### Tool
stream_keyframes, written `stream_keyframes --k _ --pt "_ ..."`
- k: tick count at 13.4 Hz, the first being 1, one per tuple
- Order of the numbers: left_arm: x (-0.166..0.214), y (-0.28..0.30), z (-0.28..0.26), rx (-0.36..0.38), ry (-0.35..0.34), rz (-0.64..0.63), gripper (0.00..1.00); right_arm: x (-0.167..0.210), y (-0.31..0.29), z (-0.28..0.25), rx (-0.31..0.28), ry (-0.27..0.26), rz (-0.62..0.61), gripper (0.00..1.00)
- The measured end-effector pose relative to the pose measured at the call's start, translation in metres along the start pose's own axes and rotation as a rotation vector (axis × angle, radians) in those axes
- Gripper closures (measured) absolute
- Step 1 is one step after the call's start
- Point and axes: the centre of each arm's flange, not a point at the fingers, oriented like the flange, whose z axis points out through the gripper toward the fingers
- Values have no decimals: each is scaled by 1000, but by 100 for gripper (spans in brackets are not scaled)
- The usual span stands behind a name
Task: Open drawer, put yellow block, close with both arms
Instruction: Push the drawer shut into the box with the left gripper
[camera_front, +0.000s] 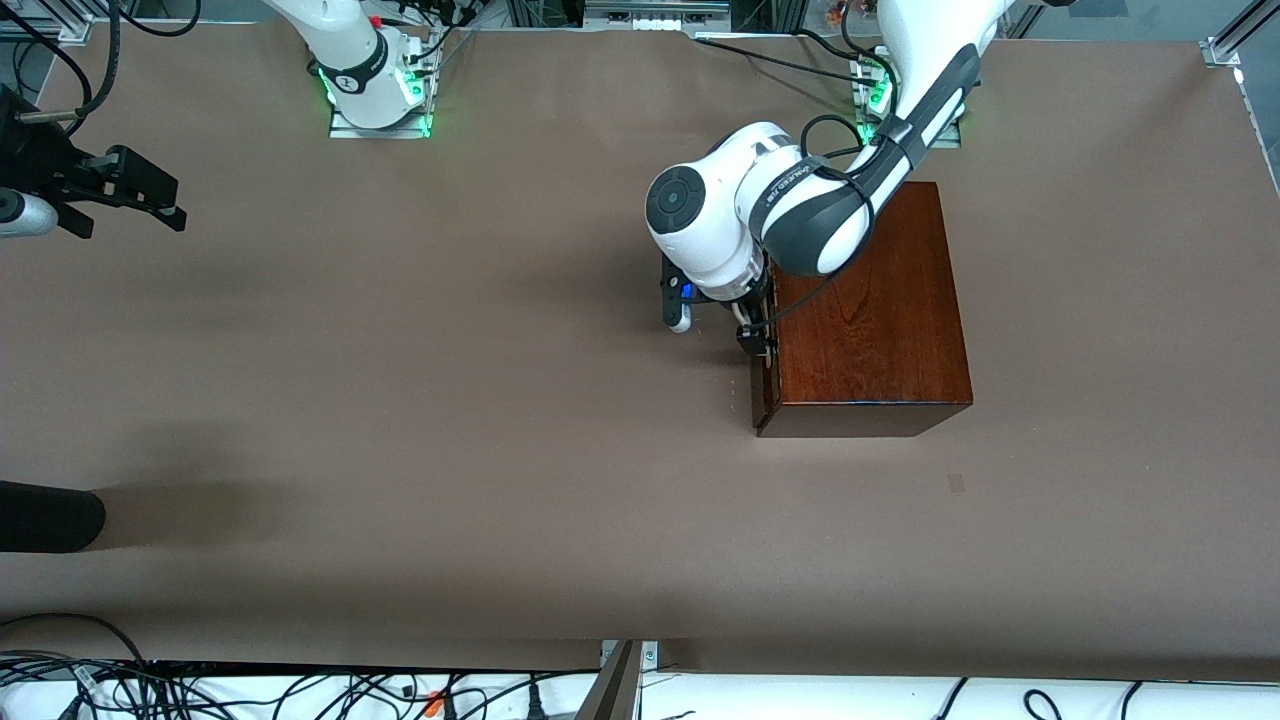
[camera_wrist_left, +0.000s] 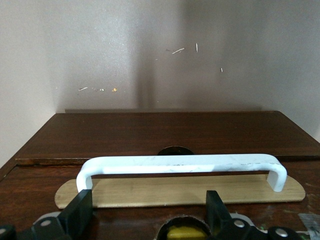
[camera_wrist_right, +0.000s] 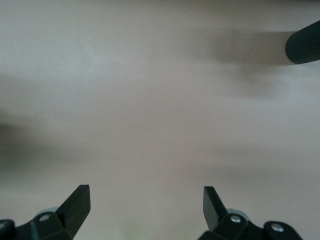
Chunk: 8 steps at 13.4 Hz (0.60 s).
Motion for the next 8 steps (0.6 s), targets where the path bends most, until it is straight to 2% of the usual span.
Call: stream_keyframes --k 4,6,8 --pt "0 1 -4 9 7 -30 0 0 0 0 0 0 1 0" --pt "9 8 -21 40 39 -127 0 0 0 0 0 0 1 0" --pt "27 25 -51 75 84 -288 0 0 0 0 0 0 1 0"
